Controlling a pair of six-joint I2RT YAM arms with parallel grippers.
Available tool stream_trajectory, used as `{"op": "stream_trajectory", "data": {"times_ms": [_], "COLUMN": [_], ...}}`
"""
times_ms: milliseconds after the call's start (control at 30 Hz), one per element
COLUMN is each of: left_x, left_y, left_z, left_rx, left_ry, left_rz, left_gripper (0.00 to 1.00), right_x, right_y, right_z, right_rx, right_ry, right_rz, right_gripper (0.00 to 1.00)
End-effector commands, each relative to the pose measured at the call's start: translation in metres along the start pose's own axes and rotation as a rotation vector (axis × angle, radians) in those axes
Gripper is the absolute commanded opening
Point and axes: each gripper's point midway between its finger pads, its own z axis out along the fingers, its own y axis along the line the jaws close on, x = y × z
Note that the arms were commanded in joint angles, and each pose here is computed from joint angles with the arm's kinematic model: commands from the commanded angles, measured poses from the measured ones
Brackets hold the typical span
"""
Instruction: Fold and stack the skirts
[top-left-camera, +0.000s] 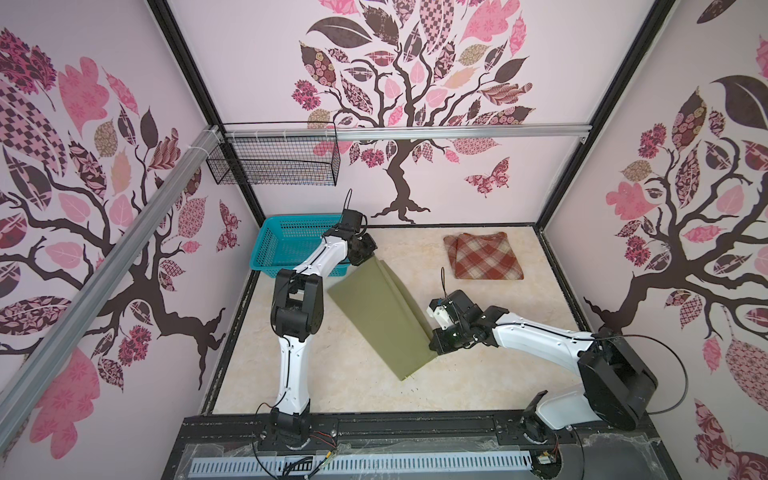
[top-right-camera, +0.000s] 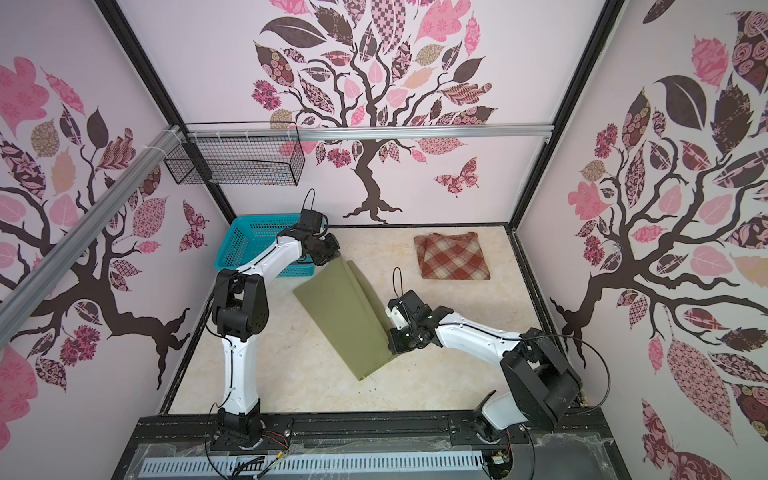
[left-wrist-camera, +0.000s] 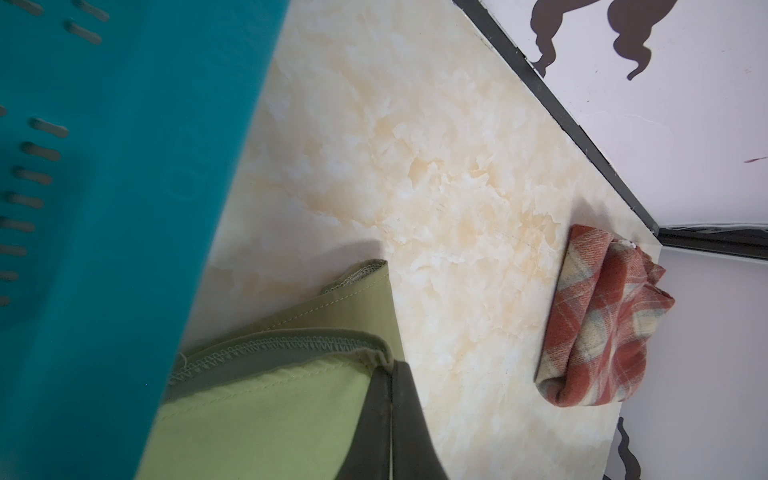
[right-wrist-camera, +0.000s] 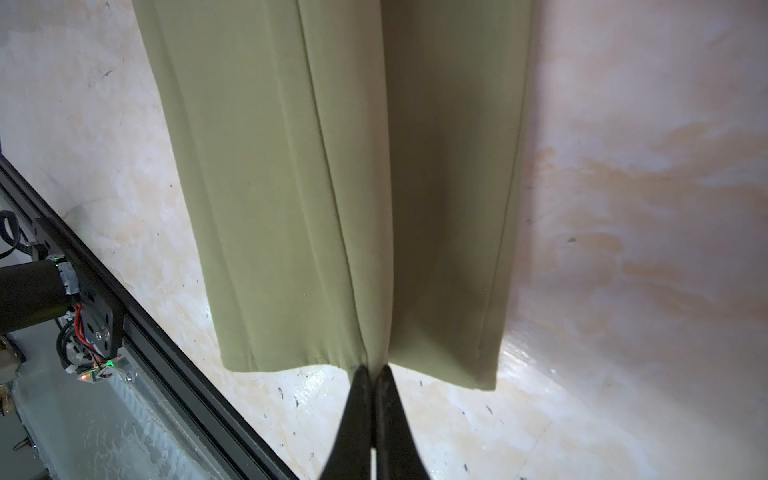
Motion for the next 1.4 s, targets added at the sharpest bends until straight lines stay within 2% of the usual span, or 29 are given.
{"op": "stream_trajectory", "data": {"times_ms": [0, 333, 367, 700, 1367], "left_x": [-0.020, -0.016, -0.023, -0.026, -0.015], "left_y": [-0.016, -0.009, -0.018, -0.019, -0.008], "left_z": [-0.003, 0.015, 0.010, 0.019, 0.048], "left_rx": [0.043, 0.033, 0.053, 0.066, 0.063], "left_ry": [-0.059, -0.036, -0.055, -0.055, -0.005], "left_rz": [0.017, 0.001, 0.008, -0.001, -0.025], "left_gripper": [0.00, 0.00, 0.00, 0.00, 0.00], "right_x": [-0.006, -0.010, -0.011, -0.014, -0.008], "right_y": [0.000, -0.008, -0.008, -0.013, -0.032], "right_z": [-0.007, -0.007, -0.008, -0.012, -0.001], "right_rx": [0.021, 0.039, 0.039, 0.049, 0.089], "right_ry": [0.002, 0.008, 0.005, 0.002, 0.031], "right_rz": [-0.003, 0.012, 0.015, 0.024, 0.084], "right_gripper": [0.00, 0.00, 0.00, 0.00, 0.00]}}
